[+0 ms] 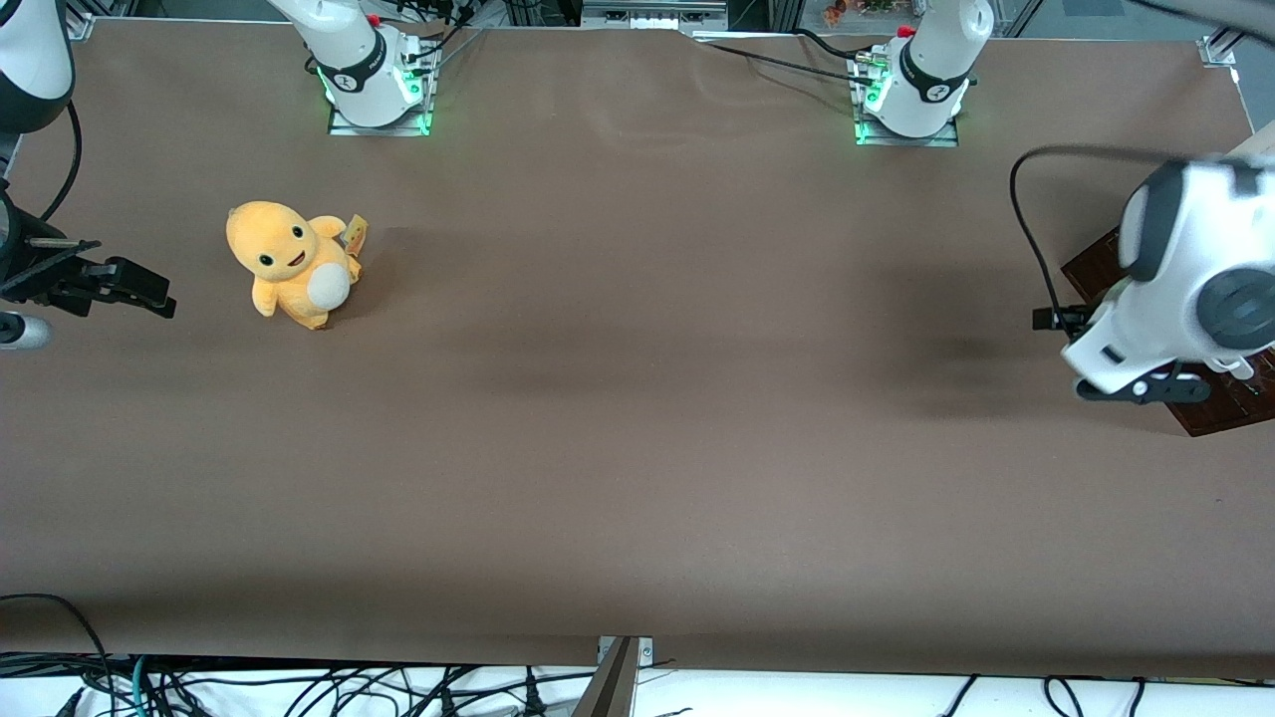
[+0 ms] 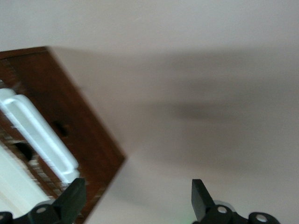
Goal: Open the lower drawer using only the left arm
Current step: 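Move the open left gripper down to the lower drawer's white bar handle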
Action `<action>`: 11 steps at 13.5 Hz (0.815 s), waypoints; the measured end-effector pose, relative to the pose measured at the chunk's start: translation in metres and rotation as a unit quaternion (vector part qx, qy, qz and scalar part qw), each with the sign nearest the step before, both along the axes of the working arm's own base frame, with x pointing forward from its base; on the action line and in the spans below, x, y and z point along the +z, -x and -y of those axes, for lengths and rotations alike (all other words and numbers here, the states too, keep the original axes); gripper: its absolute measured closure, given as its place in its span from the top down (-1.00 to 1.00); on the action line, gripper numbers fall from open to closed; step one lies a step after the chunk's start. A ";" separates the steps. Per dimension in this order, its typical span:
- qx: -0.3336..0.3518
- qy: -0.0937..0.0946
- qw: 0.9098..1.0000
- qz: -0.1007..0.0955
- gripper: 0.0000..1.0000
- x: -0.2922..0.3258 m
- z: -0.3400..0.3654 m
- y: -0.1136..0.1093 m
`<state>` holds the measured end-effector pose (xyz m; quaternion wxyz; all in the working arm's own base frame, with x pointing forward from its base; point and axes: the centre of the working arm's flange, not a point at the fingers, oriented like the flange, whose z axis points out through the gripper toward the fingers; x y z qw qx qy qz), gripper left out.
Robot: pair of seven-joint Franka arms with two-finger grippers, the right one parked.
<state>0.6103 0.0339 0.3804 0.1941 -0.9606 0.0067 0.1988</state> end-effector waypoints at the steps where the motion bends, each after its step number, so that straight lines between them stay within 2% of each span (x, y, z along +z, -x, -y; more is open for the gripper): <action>1: -0.008 -0.031 0.999 -0.016 1.00 -0.019 -0.007 -0.002; 3: -0.027 -0.103 0.994 -0.041 1.00 -0.049 -0.026 -0.006; 4: -0.031 -0.140 0.989 -0.048 1.00 -0.063 -0.035 -0.007; 6: -0.027 -0.201 0.977 -0.059 1.00 -0.092 -0.048 -0.007; 8: -0.017 -0.274 0.959 -0.074 1.00 -0.120 -0.057 -0.002; 11: -0.018 -0.358 0.930 -0.078 1.00 -0.161 -0.068 0.003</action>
